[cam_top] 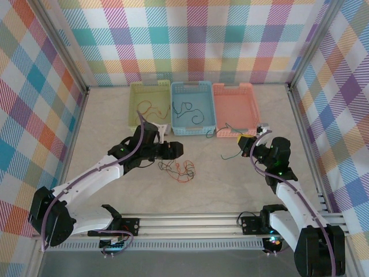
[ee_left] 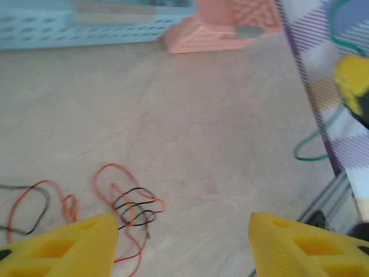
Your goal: Untangle the cables
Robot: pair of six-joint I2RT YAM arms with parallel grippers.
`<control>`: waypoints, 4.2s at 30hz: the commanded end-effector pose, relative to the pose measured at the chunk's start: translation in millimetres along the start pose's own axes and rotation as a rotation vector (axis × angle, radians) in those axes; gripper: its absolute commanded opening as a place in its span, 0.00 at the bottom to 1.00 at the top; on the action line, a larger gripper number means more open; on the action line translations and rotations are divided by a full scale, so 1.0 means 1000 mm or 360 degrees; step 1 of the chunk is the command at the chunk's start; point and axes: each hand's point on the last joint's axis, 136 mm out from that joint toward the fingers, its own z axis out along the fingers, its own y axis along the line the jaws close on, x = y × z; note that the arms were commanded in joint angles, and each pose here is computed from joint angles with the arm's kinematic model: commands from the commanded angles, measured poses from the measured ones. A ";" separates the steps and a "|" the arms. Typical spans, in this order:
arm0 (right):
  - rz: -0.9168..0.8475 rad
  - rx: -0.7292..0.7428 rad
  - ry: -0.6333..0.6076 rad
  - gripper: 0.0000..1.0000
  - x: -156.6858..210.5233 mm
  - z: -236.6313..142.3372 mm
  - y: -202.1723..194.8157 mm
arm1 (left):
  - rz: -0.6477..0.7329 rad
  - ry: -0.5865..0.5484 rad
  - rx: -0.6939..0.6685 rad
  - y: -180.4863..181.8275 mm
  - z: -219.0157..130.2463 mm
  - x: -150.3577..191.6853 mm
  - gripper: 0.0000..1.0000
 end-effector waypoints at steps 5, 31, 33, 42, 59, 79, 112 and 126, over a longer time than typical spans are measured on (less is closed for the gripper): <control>0.0380 -0.0153 0.0117 0.00 -0.010 0.005 0.024 | 0.0474 -0.0292 0.0198 -0.049 -0.012 -0.039 0.65; 0.0728 -0.0426 0.0434 0.00 0.008 0.013 0.067 | 0.1285 -0.0991 0.0438 -0.126 0.023 -0.097 0.64; 0.0722 -0.0425 0.0446 0.00 0.010 0.013 0.067 | 0.1294 -0.1018 0.0428 -0.127 0.020 -0.100 0.64; 0.0712 -0.0441 0.0508 0.00 0.022 0.016 0.069 | 0.1336 -0.1038 0.0447 -0.136 0.019 -0.106 0.55; 0.0693 -0.0454 0.0583 0.00 0.032 0.021 0.072 | 0.1391 -0.1054 0.0344 -0.134 0.014 -0.115 0.38; 0.0014 0.0714 0.0131 0.00 -0.024 -0.041 -0.020 | 0.0965 -0.0402 -0.0333 -0.009 -0.042 -0.027 0.00; 0.0006 -0.0033 0.0224 0.00 -0.032 -0.005 0.056 | 0.0616 -0.0176 -0.0082 -0.051 -0.086 -0.016 0.83; -0.0464 -0.0574 0.0244 0.00 -0.004 0.009 0.091 | 0.0993 0.0048 0.0000 -0.100 -0.041 -0.074 0.97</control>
